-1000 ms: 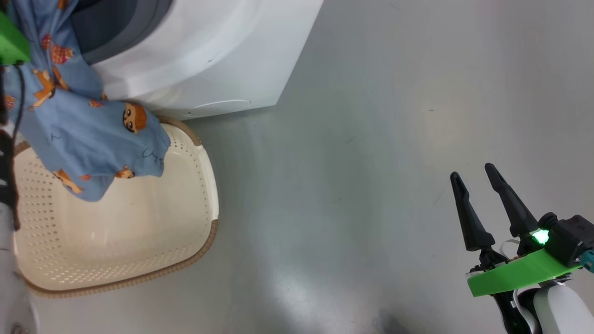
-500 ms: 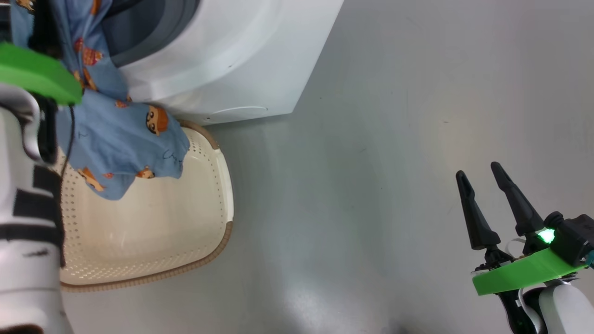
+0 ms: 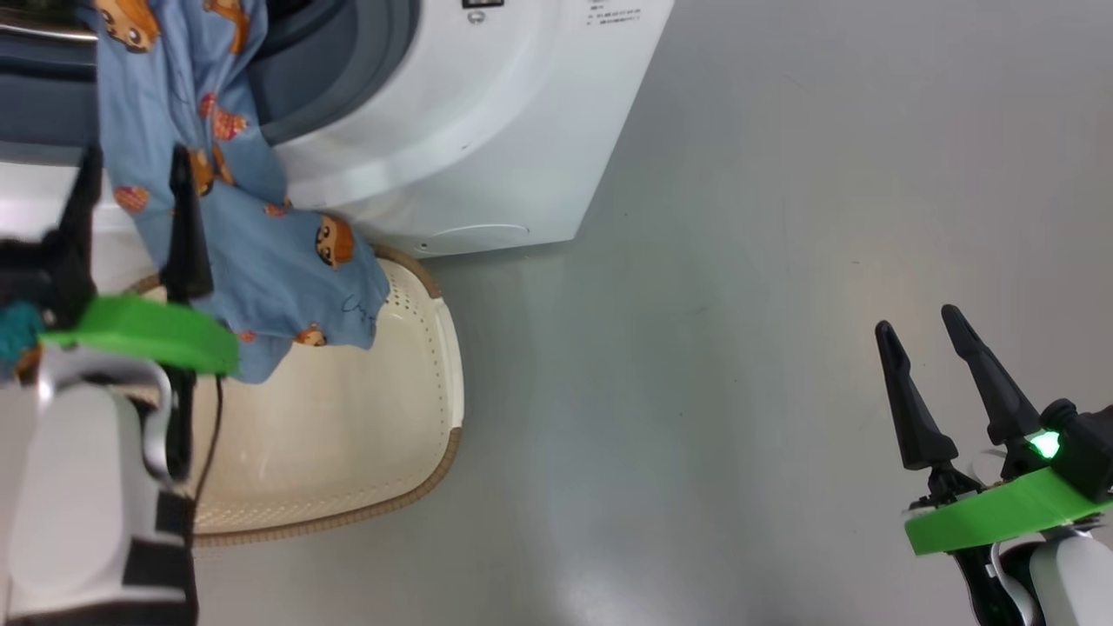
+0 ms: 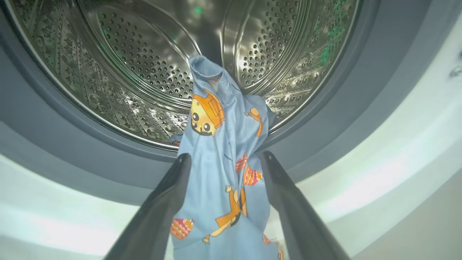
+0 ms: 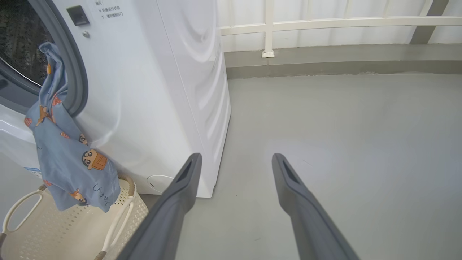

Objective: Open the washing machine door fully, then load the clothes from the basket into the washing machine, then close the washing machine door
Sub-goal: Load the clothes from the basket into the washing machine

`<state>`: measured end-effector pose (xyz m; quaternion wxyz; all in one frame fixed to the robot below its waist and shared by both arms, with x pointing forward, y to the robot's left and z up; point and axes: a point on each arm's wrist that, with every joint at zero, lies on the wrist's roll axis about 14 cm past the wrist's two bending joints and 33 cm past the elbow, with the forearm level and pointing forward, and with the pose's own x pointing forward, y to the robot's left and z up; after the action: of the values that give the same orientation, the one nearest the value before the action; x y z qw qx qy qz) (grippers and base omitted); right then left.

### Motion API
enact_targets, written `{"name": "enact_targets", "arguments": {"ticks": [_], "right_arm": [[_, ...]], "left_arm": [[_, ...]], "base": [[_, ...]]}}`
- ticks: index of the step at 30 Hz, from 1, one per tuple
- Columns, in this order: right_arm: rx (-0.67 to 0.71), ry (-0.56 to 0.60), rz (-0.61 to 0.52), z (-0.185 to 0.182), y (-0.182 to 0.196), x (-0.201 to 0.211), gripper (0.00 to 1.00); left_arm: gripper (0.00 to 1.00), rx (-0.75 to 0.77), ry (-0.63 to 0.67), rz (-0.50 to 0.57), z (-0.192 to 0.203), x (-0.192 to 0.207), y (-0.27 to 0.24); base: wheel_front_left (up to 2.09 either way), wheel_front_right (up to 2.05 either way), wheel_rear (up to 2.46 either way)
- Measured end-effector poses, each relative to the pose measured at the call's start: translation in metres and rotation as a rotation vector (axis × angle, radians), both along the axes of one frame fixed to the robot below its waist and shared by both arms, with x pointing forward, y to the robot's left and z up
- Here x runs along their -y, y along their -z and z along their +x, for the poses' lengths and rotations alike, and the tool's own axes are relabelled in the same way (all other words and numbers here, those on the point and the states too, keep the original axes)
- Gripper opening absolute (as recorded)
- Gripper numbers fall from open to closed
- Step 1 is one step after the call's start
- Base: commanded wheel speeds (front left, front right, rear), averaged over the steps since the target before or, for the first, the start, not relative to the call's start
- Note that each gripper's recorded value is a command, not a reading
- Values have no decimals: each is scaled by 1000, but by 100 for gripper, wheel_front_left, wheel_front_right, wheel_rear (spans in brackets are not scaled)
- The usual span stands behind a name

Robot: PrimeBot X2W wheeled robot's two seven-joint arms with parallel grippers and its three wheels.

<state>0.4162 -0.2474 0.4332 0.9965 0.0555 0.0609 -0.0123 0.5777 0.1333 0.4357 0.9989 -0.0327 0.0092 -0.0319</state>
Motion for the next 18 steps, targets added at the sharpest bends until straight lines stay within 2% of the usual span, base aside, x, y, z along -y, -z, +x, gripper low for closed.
{"name": "enact_targets", "arguments": {"ticks": [18], "right_arm": [[8,0,-4,-8,-6,2,100]], "left_arm": [[100,-100,-98,12,-105,-33,27]], "base": [[0,0,0]]}}
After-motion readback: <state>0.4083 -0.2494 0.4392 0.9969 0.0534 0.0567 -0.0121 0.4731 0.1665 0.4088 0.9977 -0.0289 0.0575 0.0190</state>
